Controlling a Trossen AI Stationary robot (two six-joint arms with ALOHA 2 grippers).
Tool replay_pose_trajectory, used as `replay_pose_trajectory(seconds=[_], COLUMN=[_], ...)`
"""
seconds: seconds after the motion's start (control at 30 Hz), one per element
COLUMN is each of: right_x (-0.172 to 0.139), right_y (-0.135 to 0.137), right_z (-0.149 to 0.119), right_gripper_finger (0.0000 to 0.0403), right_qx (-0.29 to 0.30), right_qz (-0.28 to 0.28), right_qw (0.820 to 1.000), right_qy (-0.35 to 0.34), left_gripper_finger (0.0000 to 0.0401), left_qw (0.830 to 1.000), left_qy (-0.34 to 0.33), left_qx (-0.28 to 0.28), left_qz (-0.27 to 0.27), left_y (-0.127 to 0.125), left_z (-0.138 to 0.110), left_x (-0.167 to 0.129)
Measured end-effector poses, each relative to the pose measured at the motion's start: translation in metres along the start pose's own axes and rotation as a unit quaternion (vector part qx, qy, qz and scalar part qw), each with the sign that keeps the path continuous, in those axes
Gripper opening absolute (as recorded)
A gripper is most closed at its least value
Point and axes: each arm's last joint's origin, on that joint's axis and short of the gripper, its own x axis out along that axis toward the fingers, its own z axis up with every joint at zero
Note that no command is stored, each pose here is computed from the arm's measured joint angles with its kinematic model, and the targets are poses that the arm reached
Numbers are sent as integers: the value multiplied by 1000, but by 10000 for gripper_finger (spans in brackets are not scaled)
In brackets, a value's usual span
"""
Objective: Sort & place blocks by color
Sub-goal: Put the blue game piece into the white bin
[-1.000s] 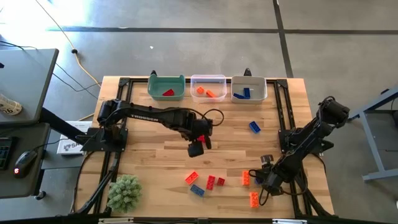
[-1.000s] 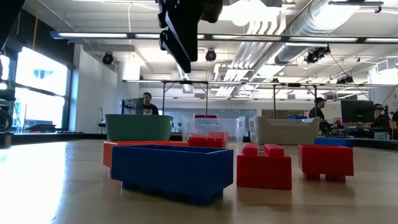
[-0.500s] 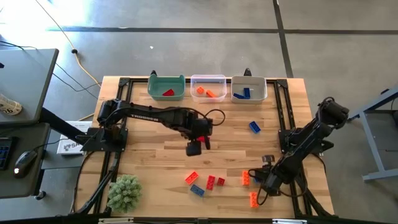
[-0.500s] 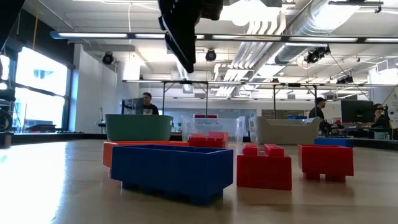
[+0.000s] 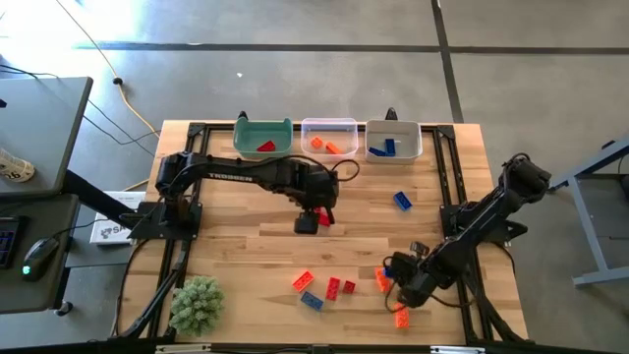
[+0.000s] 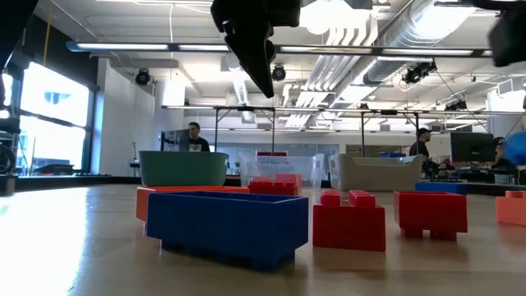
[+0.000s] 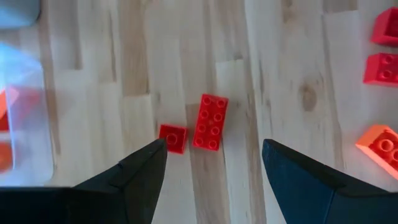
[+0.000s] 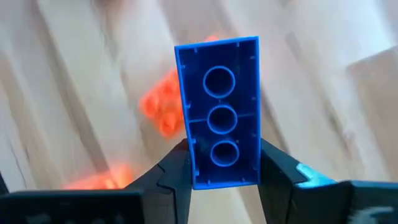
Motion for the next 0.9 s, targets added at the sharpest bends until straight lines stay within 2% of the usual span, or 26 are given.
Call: replay_pose_trajectory(seconds=[0.3,0.53,0.9], right_x=[-15,-38,-68], right_y=[-3,-17,-60], right_z=[43,83,117], right_gripper_finger=[116,116,116], right_qx=[94,150,191], right_qz=[-36,-103,-239], right_qw=[992,976,948], right_qy=[-72,-117,-87], left_gripper_finger=[255,255,255], left_qw=[999,998,996], left_qy=[-4,-6,4], left_qx=[37,66,79], left_qz=[-6,-23,-28], left_y=[13,12,16], left_z=[-2,0,-10], left_x=[1,12,31])
